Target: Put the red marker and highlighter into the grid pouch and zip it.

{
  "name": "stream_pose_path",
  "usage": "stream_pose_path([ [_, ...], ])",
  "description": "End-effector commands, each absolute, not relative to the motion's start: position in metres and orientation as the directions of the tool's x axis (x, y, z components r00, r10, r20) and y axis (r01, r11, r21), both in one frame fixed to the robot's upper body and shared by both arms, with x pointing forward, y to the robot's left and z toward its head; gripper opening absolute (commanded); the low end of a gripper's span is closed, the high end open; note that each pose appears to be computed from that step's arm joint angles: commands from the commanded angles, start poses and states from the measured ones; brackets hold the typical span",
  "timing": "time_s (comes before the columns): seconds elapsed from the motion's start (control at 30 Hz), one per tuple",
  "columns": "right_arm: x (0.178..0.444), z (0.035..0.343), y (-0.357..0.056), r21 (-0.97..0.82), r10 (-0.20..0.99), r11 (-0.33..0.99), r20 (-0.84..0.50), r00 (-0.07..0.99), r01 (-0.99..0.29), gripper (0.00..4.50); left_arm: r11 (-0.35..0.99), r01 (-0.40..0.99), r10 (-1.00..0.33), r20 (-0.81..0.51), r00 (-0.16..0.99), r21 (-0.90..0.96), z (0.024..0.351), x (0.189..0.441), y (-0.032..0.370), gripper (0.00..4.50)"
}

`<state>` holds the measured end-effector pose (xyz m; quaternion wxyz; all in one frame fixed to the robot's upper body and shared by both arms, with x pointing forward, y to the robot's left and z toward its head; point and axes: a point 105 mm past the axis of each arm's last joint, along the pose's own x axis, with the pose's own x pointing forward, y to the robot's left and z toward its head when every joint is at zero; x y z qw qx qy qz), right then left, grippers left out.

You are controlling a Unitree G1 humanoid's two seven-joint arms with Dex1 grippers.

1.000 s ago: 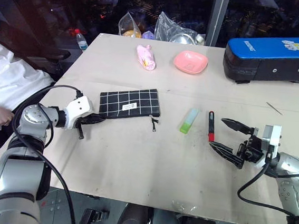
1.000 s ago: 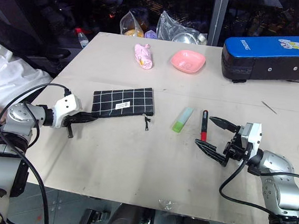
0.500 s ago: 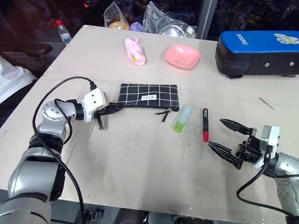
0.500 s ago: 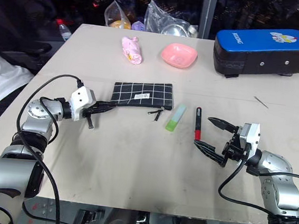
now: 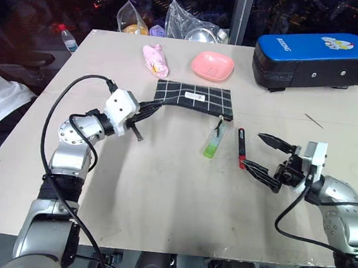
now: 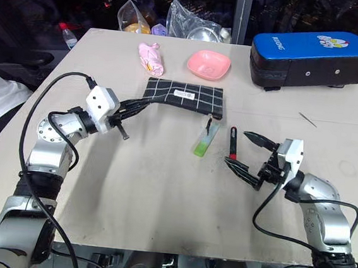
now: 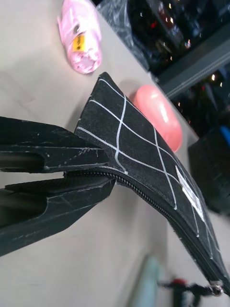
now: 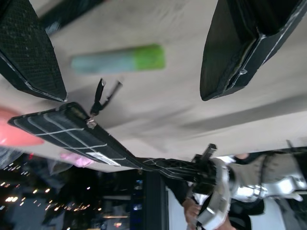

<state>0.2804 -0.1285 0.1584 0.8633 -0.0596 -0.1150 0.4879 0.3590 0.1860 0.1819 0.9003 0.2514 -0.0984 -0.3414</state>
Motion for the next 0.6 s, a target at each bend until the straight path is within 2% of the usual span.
stream_pose_path([
  [0.03,0.301,0.179,-0.117,-0.426,0.802,0.578,0.134,0.583,-0.697,4.50,0.686,0.527,-0.637,0.063,0.769,0.502,0.206,0.353,0.172,0.05],
  [0.13,0.321,0.184,-0.113,-0.524,0.738,0.618,0.128,0.663,-0.587,4.50,0.703,0.527,-0.617,0.039,0.786,0.477,0.208,0.350,0.163,0.05],
  [0.33,0.343,0.192,-0.110,-0.590,0.635,0.676,0.164,0.755,-0.441,4.50,0.741,0.519,-0.578,0.012,0.816,0.427,0.210,0.346,0.148,0.05],
  [0.6,0.360,0.197,-0.102,-0.742,0.640,0.577,0.151,0.753,-0.341,4.50,0.742,0.558,-0.596,-0.014,0.802,0.370,0.203,0.337,0.131,0.05],
])
